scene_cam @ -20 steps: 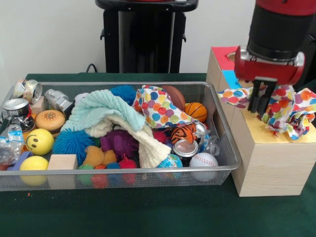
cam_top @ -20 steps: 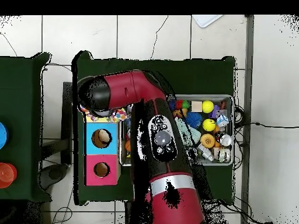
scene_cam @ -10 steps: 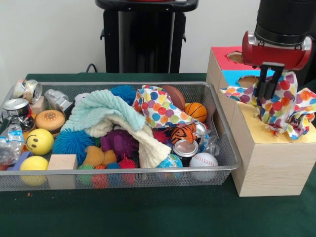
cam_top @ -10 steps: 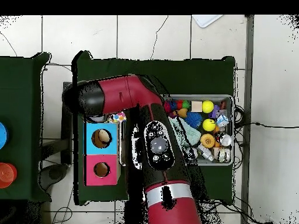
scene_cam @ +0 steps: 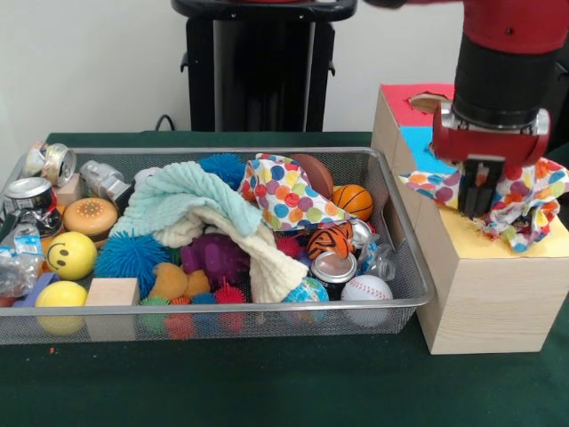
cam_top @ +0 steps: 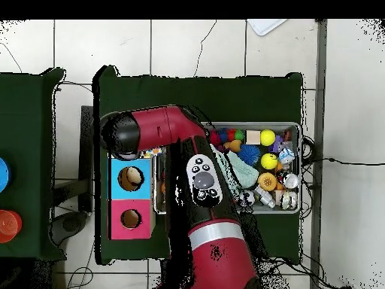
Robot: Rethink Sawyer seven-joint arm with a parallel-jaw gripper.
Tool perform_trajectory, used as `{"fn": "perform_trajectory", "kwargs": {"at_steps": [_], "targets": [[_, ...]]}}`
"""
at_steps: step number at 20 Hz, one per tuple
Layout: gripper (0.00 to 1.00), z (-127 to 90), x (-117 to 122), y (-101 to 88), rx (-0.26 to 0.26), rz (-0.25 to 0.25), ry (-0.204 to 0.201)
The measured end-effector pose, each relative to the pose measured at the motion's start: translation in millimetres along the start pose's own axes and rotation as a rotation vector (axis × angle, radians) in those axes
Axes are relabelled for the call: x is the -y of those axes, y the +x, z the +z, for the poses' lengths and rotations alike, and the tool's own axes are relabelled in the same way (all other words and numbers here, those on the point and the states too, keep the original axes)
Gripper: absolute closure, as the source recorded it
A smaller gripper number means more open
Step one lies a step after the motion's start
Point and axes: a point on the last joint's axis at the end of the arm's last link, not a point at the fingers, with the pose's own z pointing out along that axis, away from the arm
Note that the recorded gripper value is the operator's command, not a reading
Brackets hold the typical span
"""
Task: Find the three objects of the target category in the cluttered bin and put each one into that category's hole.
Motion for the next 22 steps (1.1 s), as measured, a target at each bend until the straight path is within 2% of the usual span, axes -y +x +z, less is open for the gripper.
{"fn": "perform_trajectory", "kwargs": {"at_steps": [6, 22], "targets": [[1.0, 3.0, 0.0, -2.9, -0.004, 0.025, -0.022], [1.0, 2.3, -2.5, -2.6, -0.012, 0.03, -0.012]]}}
